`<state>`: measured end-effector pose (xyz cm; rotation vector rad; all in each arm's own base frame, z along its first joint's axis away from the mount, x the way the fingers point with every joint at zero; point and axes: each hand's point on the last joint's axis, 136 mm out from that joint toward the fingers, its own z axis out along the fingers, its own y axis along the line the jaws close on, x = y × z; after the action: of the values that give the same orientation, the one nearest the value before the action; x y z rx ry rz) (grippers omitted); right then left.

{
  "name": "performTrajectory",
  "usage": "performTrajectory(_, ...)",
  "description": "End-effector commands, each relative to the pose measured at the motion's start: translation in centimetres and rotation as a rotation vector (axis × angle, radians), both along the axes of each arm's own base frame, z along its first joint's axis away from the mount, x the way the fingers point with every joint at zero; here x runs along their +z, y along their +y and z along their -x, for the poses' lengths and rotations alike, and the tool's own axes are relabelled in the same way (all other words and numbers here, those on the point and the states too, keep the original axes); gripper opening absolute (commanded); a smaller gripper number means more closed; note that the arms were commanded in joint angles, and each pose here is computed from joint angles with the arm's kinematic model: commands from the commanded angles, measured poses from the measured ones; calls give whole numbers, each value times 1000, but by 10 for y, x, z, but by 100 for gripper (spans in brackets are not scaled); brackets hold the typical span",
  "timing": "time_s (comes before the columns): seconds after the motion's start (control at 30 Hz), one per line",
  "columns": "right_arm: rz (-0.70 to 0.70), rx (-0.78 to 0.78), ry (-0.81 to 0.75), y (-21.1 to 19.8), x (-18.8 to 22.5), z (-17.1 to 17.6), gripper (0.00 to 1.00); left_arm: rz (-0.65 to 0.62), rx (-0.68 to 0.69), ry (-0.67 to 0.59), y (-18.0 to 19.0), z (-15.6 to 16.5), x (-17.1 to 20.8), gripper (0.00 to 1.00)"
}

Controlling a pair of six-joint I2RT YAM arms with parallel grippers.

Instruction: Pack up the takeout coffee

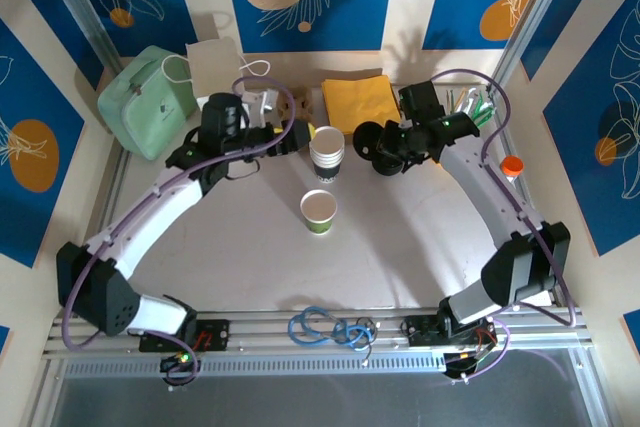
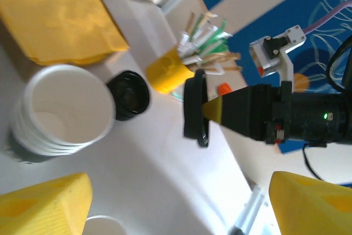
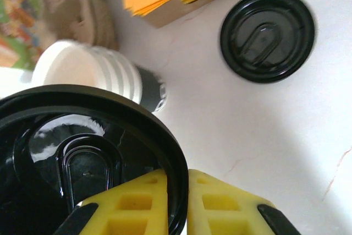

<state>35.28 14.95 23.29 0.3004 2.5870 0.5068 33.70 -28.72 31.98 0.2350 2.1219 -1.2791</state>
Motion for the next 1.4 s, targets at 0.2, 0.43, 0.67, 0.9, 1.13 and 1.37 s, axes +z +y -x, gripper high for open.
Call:
performTrajectory(0.2,-70,154,10,51,32,46,13,72,-192,224,-48,24,3,82)
performTrajectory(0.43,-76,175,-16,62,41,50,13,67,-247,289,-56,36,-9,69)
performTrajectory(0.67,-72,178,-28,67,43,50,14,54,-265,304,-53,48,-9,46)
performTrajectory(0.9,-55,200,-53,68,46,51,17,73,-259,293,-51,49,-4,29)
performTrajectory(1.13,-65,233,-171,61,74,56,35,155,-265,312,-53,51,-2,18)
performTrajectory(1.37,-60,358,-437,54,122,70,46,124,-216,342,-38,58,-5,19)
